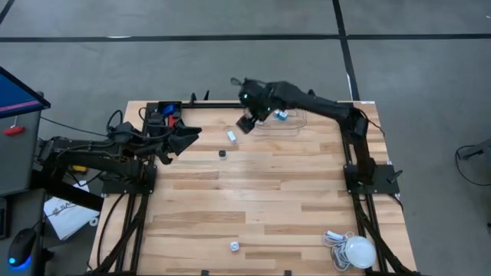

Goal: Pick & Place Office items
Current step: Put the pink charger adapter into the transparent bin

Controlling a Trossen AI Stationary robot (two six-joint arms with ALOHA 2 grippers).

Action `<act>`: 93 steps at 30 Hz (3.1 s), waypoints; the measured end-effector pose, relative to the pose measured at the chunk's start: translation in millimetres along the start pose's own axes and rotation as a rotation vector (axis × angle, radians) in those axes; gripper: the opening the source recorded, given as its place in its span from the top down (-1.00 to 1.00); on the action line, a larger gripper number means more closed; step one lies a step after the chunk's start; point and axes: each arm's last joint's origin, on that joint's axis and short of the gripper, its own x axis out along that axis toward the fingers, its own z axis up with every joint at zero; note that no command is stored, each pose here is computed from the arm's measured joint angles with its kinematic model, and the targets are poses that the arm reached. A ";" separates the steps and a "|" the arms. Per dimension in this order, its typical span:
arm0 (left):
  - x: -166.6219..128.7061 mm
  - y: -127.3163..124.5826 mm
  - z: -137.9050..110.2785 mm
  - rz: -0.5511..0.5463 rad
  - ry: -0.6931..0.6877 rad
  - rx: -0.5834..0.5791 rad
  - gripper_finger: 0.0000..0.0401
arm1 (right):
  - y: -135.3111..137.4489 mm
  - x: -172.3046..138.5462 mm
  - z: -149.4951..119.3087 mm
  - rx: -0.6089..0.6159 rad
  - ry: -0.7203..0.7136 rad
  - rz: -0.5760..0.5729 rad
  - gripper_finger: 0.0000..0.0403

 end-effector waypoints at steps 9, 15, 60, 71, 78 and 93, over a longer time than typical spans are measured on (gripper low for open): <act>-0.5 -3.2 -1.9 -0.031 0.020 -0.007 0.09 | 69.1 36.9 -17.9 0.048 -0.042 0.044 -0.42; -1.3 -7.9 -4.8 -0.056 0.037 -0.020 0.09 | 52.1 92.4 -17.0 0.117 0.090 -0.025 -0.42; -2.1 -12.2 -4.4 -0.076 0.020 -0.011 0.09 | 60.2 115.9 -3.0 0.055 0.093 -0.164 -0.01; -2.1 -12.1 -4.6 -0.075 0.022 -0.009 0.09 | 141.1 99.6 -34.3 -0.163 0.010 0.004 -0.07; -2.1 -12.0 -4.7 -0.075 0.024 -0.032 0.09 | 131.0 105.5 -23.5 -0.124 -0.018 0.030 -0.29; -28.7 -10.2 2.2 -0.039 0.133 -0.044 0.09 | 157.4 58.5 -75.3 -0.398 0.218 -0.060 -0.33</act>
